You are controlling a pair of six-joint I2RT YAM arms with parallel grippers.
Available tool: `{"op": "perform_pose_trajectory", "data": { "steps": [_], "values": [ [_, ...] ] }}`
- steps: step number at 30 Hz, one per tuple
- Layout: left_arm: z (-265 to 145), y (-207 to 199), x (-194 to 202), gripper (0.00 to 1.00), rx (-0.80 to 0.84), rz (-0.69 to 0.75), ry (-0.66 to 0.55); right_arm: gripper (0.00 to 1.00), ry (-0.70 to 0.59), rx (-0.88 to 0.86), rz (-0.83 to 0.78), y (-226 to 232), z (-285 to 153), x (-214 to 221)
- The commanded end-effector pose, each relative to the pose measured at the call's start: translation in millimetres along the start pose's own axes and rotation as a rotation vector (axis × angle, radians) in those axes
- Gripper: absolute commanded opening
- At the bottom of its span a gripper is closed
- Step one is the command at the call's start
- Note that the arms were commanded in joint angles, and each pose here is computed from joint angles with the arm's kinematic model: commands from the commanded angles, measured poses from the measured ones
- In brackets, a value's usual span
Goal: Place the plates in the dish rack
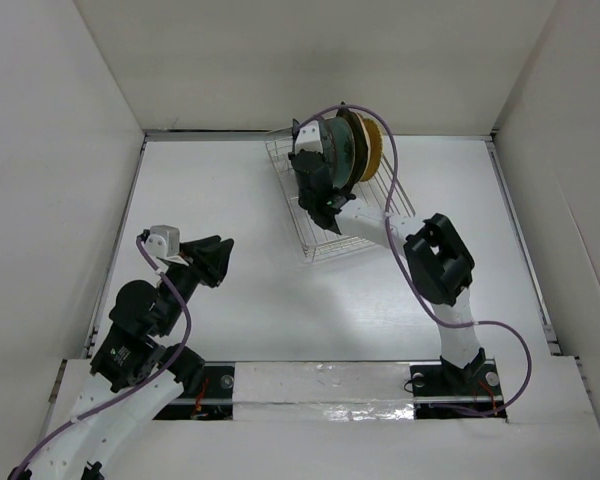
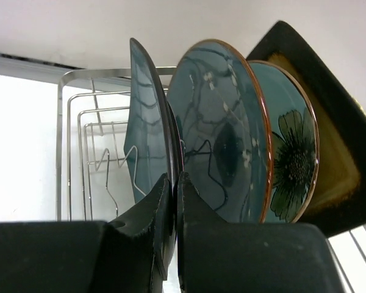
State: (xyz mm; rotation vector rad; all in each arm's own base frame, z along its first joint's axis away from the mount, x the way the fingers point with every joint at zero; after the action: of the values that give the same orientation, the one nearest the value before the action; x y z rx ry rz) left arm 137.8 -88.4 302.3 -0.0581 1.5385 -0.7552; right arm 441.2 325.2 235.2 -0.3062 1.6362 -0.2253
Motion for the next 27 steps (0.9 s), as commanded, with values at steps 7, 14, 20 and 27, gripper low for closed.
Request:
{"op": "perform_pose_trajectory", "data": {
  "steps": [7,14,20,27],
  "values": [
    [7,1,0,0.31,-0.014,0.003,-0.008,0.32,-0.124,0.045,0.325,0,-31,-22],
    [11,5,4,0.33,-0.052,0.013,0.008,0.77,-0.164,-0.043,0.390,-26,-61,-52],
    [15,8,7,0.46,-0.073,0.024,0.021,0.96,-0.219,-0.170,0.460,-73,-119,-81],
    [18,12,9,0.57,-0.099,0.047,0.023,0.02,-0.220,-0.027,0.637,-177,-202,-20]
  ]
}}
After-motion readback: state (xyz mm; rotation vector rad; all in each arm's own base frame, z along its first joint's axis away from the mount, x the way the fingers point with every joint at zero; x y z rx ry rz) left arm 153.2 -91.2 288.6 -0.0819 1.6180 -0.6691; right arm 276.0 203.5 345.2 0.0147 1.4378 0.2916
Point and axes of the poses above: each gripper's point midway between its finger pads, its own z axis out along the fingers, its own y axis along the line the jaws close on, x = y × z, the point moved 7 cm from there along -z, back along the fingers, and after that the axes turned 10 degrees about -z, right-handed, at the moved point
